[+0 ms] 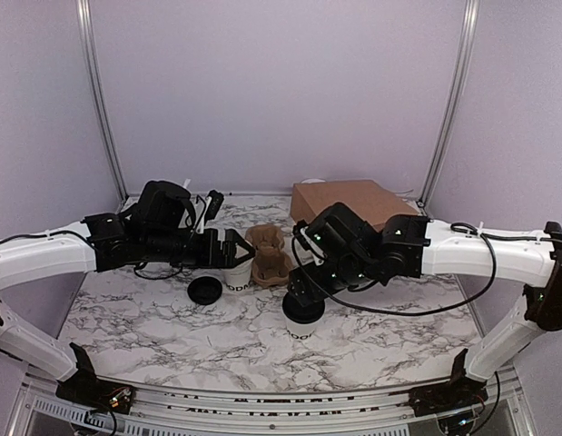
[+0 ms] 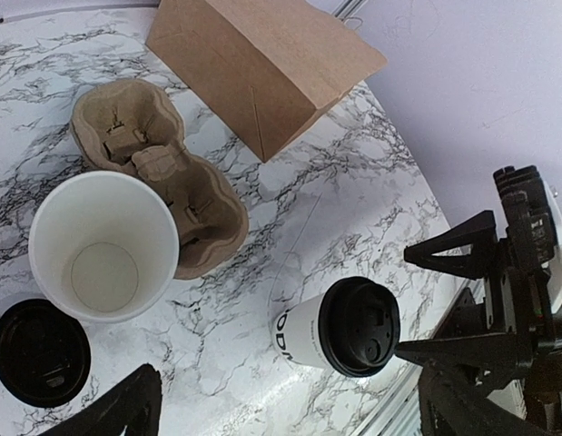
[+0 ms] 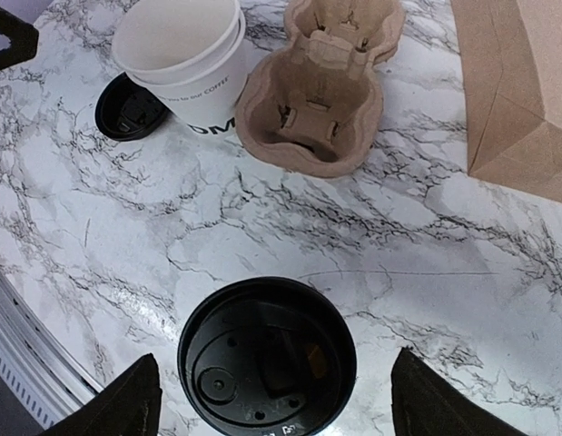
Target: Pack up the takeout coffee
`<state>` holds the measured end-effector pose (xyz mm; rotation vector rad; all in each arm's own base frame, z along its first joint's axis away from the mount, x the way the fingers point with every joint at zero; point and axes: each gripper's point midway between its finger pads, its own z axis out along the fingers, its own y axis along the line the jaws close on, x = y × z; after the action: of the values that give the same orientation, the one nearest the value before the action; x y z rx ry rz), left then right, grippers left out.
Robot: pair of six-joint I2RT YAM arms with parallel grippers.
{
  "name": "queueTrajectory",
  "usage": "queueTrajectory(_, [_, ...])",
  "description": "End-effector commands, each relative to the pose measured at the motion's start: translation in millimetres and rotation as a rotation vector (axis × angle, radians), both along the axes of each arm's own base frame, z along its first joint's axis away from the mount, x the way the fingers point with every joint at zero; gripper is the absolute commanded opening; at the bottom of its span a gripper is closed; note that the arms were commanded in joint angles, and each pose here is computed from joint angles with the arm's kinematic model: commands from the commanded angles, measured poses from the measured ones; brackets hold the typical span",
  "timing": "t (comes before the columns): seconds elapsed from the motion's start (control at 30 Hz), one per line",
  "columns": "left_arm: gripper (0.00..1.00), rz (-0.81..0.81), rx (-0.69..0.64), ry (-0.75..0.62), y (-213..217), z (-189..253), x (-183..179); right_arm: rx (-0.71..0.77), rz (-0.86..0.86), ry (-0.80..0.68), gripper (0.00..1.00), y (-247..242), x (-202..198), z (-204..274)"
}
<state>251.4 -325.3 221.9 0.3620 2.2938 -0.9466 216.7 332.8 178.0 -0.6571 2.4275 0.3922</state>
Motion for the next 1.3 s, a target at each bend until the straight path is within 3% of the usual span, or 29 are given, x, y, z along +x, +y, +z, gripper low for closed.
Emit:
queueTrajectory(0.0, [0.99,-0.047,0.046,-0.003,12,-9,-13,-0.034,-0.035,0.001,0.84,12,-8,3])
queueTrajectory(0.17, [0.99,-0.068,0.056,0.01,15,-16,-19,-0.11,-0.089,0.024,0.84,12,-12,-13])
queueTrajectory(0.57, [0.99,-0.101,0.073,0.028,14,-26,-21,-0.115,-0.15,0.044,0.83,10,-11,-20])
queueTrajectory(0.97, [0.99,-0.1,0.081,0.031,15,-30,-20,-0.008,-0.129,-0.005,0.82,33,-8,16])
queueTrajectory(1.27, [0.99,-0.101,0.082,0.035,15,-31,-20,-0.03,-0.211,0.029,0.83,14,-2,-2])
